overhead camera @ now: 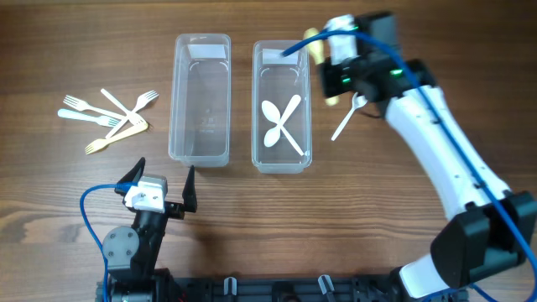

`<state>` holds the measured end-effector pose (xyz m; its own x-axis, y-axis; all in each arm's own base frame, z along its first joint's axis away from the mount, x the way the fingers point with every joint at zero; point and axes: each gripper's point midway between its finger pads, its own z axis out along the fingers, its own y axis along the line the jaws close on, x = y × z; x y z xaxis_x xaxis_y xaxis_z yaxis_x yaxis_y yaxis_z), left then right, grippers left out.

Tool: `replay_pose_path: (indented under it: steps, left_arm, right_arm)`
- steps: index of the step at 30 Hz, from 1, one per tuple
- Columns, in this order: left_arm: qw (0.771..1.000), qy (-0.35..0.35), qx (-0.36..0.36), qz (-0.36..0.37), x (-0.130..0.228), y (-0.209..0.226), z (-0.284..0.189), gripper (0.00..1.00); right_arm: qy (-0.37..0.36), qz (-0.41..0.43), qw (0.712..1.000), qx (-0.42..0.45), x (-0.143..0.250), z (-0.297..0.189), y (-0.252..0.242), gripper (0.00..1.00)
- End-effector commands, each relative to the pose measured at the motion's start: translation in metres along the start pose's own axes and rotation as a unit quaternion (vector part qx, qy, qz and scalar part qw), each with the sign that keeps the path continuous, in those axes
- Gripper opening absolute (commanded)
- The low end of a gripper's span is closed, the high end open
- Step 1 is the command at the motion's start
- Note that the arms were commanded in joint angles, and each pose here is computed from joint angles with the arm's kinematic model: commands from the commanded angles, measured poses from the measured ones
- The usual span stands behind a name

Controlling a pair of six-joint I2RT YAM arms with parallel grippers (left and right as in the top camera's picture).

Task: Pack container
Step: 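Carry the cream spoon into the right container and release it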

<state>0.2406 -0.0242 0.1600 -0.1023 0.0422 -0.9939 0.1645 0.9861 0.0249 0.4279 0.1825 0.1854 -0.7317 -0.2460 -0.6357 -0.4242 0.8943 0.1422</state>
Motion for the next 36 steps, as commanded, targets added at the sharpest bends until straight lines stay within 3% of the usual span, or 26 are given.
replay_pose_path:
  steps: [1, 5, 7, 9, 11, 13, 14, 17, 20, 23, 29, 36]
  left_arm:
    - [1.0, -0.001, -0.002, 0.007, 0.001, 0.001, 0.0, 1.0]
    - [1.0, -0.001, -0.002, 0.007, 0.001, 0.001, 0.0, 1.0]
    - [1.0, -0.001, -0.002, 0.007, 0.001, 0.001, 0.0, 1.0]
    - [1.0, -0.001, -0.002, 0.007, 0.001, 0.001, 0.0, 1.0]
    - [1.0, -0.001, -0.002, 0.007, 0.001, 0.001, 0.0, 1.0]
    - [1.0, -0.001, -0.002, 0.007, 0.001, 0.001, 0.0, 1.0]
    - [1.0, -0.001, -0.002, 0.007, 0.001, 0.001, 0.0, 1.0]
    - [1.0, -0.001, -0.002, 0.007, 0.001, 0.001, 0.0, 1.0]
    - [1.0, -0.001, -0.002, 0.007, 0.001, 0.001, 0.0, 1.0]
    - [1.0, -0.001, -0.002, 0.007, 0.001, 0.001, 0.0, 1.0]
    - [1.0, -0.001, -0.002, 0.007, 0.001, 0.001, 0.0, 1.0]
    - [1.0, -0.001, -0.002, 0.007, 0.001, 0.001, 0.0, 1.0]
  right_arm:
    - [0.02, 0.038, 0.999, -0.033, 0.012, 0.027, 0.042, 0.04]
    - [0.023, 0.051, 0.997, -0.045, 0.014, 0.034, 0.06, 0.07]
    - [0.023, 0.05, 0.997, -0.045, 0.014, 0.034, 0.061, 0.35]
    - [0.021, 0.05, 0.997, -0.049, 0.013, 0.034, 0.062, 0.54]
    - [0.019, 0.05, 0.997, -0.05, 0.012, 0.034, 0.062, 0.56]
    - [0.019, 0.069, 0.996, -0.046, 0.011, 0.033, 0.061, 0.5]
    - [0.018, 0.118, 0.993, -0.02, 0.012, 0.032, 0.052, 0.47]
    - [0.021, 0.249, 0.965, 0.078, 0.024, 0.024, 0.01, 0.43]
    - [0.044, 0.288, 0.949, 0.119, 0.041, 0.018, -0.018, 0.44]
    - [0.045, 0.358, 0.909, 0.206, 0.061, 0.007, -0.049, 0.44]
    - [0.011, 0.419, 0.862, 0.286, 0.078, 0.008, -0.076, 0.62]
    - [0.052, 0.465, 0.832, 0.298, 0.12, 0.056, -0.101, 0.64]
